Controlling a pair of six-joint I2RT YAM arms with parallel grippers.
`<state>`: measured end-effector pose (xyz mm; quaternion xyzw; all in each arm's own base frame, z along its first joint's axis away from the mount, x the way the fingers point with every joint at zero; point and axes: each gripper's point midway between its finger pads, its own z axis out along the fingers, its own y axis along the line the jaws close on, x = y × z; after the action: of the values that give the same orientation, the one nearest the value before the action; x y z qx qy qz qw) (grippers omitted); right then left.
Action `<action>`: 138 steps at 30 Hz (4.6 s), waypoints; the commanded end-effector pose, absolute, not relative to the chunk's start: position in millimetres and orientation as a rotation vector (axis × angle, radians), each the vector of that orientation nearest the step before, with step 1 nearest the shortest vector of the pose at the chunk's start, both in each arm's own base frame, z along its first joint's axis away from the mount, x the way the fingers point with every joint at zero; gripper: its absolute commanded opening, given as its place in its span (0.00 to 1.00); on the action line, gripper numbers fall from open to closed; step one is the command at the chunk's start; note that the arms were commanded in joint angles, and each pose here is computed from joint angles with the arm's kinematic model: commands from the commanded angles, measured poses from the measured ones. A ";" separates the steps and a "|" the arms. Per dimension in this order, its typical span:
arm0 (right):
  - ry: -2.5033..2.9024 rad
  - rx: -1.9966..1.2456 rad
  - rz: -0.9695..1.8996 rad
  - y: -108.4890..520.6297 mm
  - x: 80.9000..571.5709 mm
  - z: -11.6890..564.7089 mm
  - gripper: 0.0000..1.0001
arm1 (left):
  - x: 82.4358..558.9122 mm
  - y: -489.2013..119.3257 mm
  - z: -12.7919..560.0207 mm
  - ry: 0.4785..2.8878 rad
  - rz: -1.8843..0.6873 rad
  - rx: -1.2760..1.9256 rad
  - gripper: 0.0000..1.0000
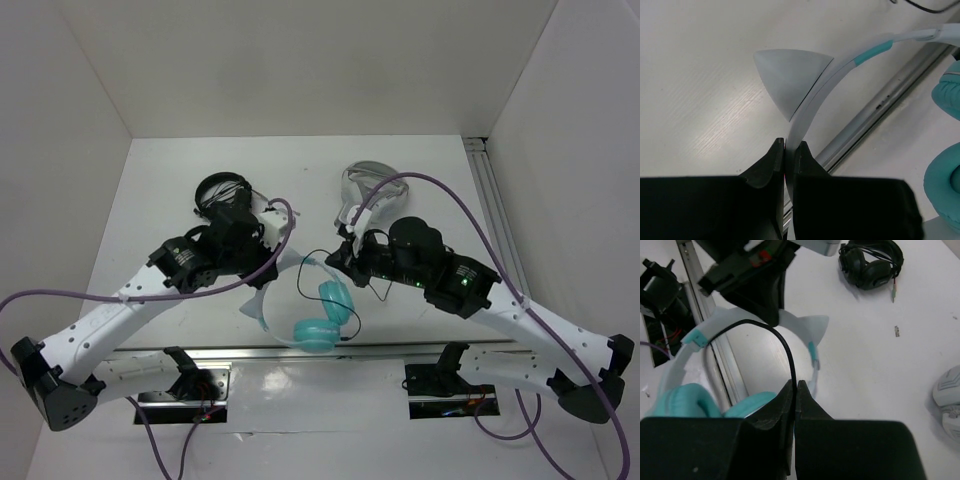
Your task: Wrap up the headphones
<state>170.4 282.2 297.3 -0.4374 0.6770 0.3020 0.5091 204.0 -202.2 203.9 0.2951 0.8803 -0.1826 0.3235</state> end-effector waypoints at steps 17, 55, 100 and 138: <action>1.641 -0.962 0.514 278.6 210.7 295.8 0.00 | 165.3 -228.7 279.8 1.951 -0.752 0.907 0.00; 1.671 -0.938 0.537 297.1 221.3 266.1 0.00 | 202.3 -187.8 351.1 1.772 -0.607 0.448 0.00; 1.687 -1.066 0.461 280.8 202.6 326.0 0.00 | 211.5 -228.9 200.7 2.308 -0.244 0.763 0.00; 1.565 -0.909 0.435 293.4 215.0 306.6 0.00 | 129.8 -252.9 271.7 1.983 -0.724 1.036 0.00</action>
<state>213.1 290.3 285.0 -0.4166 0.6967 0.1690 0.5590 138.2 -233.4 240.4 0.3995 0.8125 -0.2207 0.3628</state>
